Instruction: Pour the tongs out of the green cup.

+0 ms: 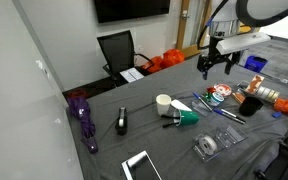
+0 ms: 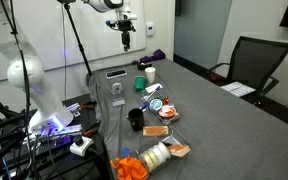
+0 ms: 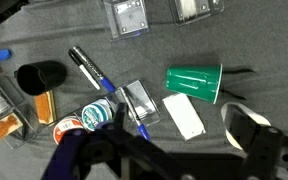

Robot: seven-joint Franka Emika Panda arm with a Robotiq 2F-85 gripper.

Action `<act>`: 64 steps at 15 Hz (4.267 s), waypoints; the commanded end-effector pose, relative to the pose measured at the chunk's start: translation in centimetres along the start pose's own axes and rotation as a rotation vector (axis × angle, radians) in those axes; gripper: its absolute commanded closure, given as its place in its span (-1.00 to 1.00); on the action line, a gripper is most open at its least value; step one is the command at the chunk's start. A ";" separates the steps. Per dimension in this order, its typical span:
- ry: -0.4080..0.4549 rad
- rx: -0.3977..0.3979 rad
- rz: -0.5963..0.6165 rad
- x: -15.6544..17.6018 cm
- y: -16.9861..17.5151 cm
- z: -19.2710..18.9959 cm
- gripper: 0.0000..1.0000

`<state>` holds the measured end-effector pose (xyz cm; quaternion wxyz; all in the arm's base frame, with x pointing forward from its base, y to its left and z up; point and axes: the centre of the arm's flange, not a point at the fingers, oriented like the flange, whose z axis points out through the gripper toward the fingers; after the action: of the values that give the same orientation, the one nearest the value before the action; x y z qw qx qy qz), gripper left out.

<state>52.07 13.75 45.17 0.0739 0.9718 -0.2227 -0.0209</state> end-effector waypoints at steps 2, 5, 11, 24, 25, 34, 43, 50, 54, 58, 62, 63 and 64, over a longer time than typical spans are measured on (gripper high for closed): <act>0.001 0.002 0.005 0.1 0.0 -0.1 -1.00; -0.001 -0.021 0.028 0.5 -1.1 0.1 -1.00; 0.004 -0.069 0.074 3.5 -7.3 3.0 -1.00; -0.076 -0.122 0.044 8.5 -14.3 12.4 -1.00; -0.079 -0.128 0.043 8.5 -14.3 12.7 -1.00; -0.066 -0.126 0.058 8.1 -14.4 14.2 -1.00; -0.111 -0.063 -0.059 8.1 -15.4 20.2 -1.00; -0.155 -0.046 -0.122 7.8 -15.6 23.8 -1.00; -0.161 -0.071 -0.107 7.8 -15.4 24.7 -1.00; -0.147 -0.097 -0.098 7.7 -14.8 25.4 -1.00; -0.152 -0.114 -0.091 7.7 -14.6 25.7 -0.48; -0.155 -0.119 -0.090 7.7 -14.6 25.7 -0.46; -0.157 -0.120 -0.088 7.7 -14.7 25.7 -0.31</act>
<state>63.87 20.12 17.65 0.1065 0.9707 -0.1828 -0.1136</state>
